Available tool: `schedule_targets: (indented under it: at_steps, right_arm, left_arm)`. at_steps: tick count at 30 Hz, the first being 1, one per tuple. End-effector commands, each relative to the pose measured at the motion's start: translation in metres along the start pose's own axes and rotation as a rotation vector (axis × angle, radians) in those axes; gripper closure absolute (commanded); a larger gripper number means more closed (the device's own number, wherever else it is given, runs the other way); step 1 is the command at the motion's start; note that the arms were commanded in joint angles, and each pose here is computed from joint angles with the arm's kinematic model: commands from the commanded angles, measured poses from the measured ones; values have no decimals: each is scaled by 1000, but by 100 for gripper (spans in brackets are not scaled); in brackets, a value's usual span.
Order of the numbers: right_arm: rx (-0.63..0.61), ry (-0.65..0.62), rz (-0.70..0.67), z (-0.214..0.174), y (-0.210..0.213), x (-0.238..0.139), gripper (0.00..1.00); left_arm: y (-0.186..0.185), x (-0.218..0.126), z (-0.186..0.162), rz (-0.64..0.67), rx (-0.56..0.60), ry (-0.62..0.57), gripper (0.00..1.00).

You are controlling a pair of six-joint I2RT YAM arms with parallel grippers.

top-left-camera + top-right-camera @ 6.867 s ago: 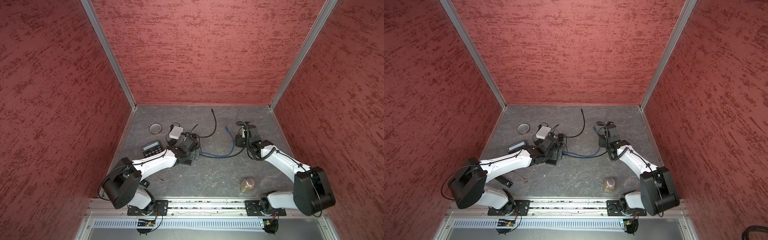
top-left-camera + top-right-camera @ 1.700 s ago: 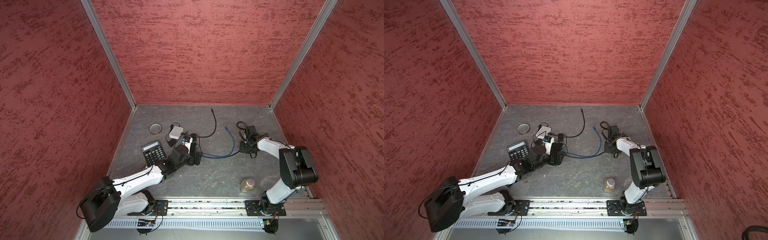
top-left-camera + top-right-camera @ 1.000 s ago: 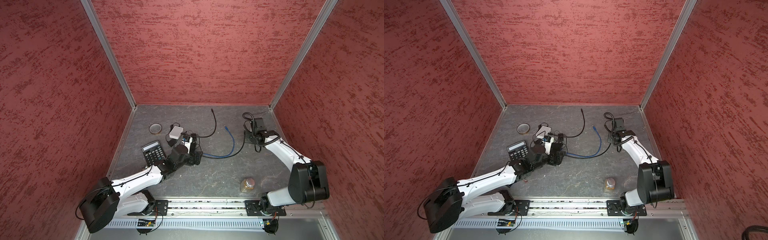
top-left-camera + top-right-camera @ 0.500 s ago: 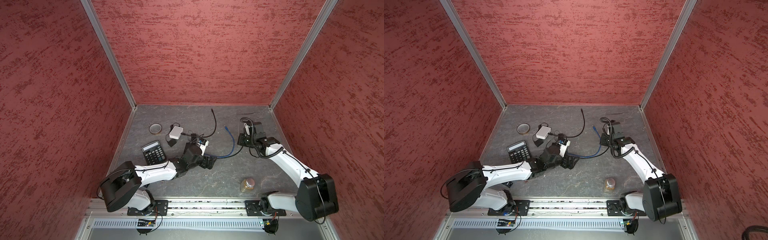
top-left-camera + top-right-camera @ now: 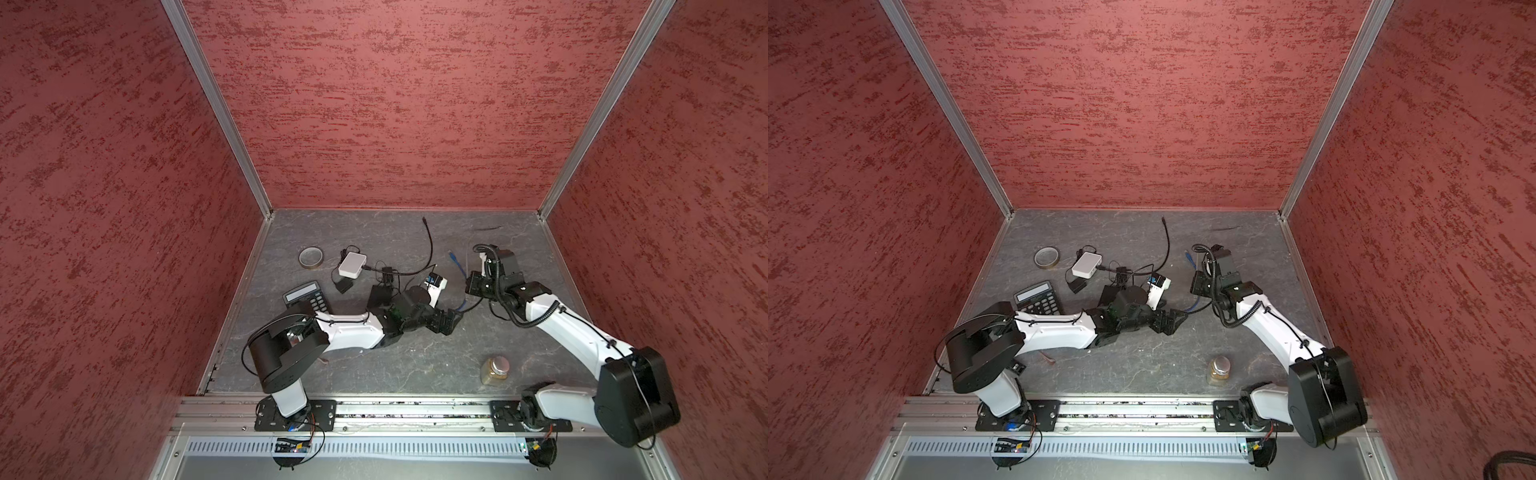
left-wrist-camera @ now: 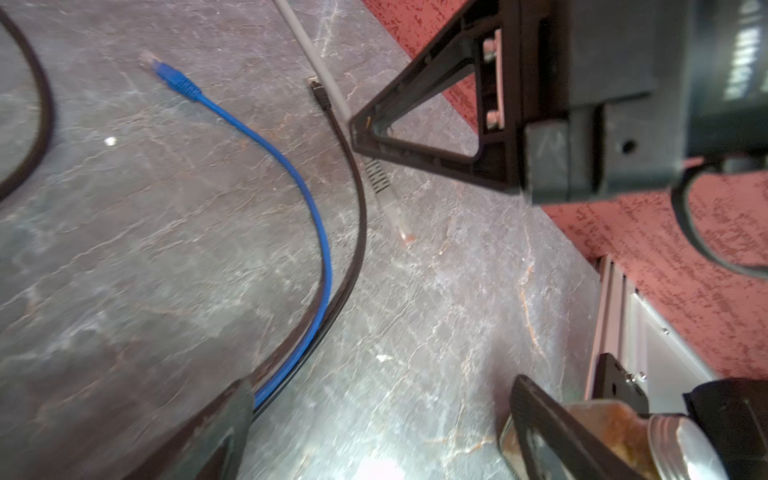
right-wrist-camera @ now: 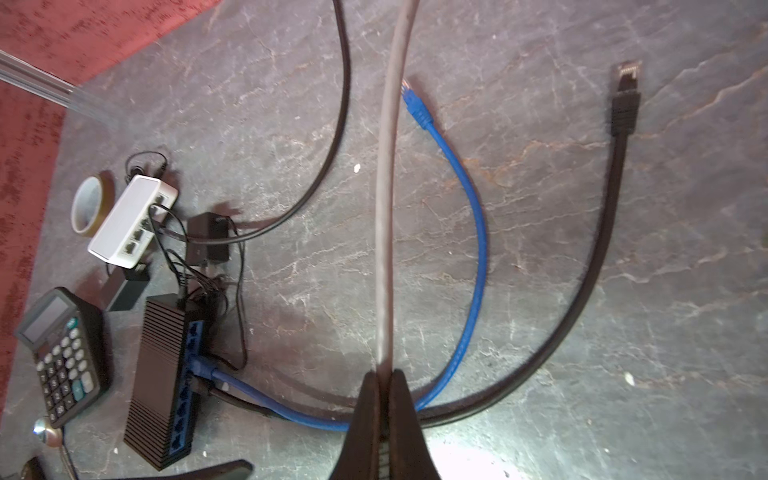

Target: Insert the plug into the switch port

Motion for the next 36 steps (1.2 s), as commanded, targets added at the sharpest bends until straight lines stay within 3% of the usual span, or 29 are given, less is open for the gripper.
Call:
schedule_targets:
  at_steps: [1,19,23,30,34,36]
  right_arm:
    - [19,-54,87,6,14,-9,100]
    - [6,-64,145,0,15,-17,100]
    - [1,-63,180,0,18,-18,100]
    - [-4,-54,192,-2,18,-17,100]
    - [-4,-49,195,-3,17,-16,100]
    - [-5,-50,194,-3,17,-16,100]
  left_arm:
    - [-8,10,12,-47,-24,-49,7]
    - [8,51,34,-92,-90,-47,47]
    - [10,58,32,-105,-97,-26,64]
    - [13,65,32,-133,-117,-23,64]
    - [14,67,33,-136,-121,-23,78]
    - [15,67,34,-132,-120,-24,79]
Point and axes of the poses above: each gripper's point midway between its finger pads, its own x axis out along the fingers, its own y axis along the line the jaws close on, z = x × y, the point moved 8 cm from there along -x, back along the fingers, and after that the axes turned 11 degrees about x, right-handed, at the moved point
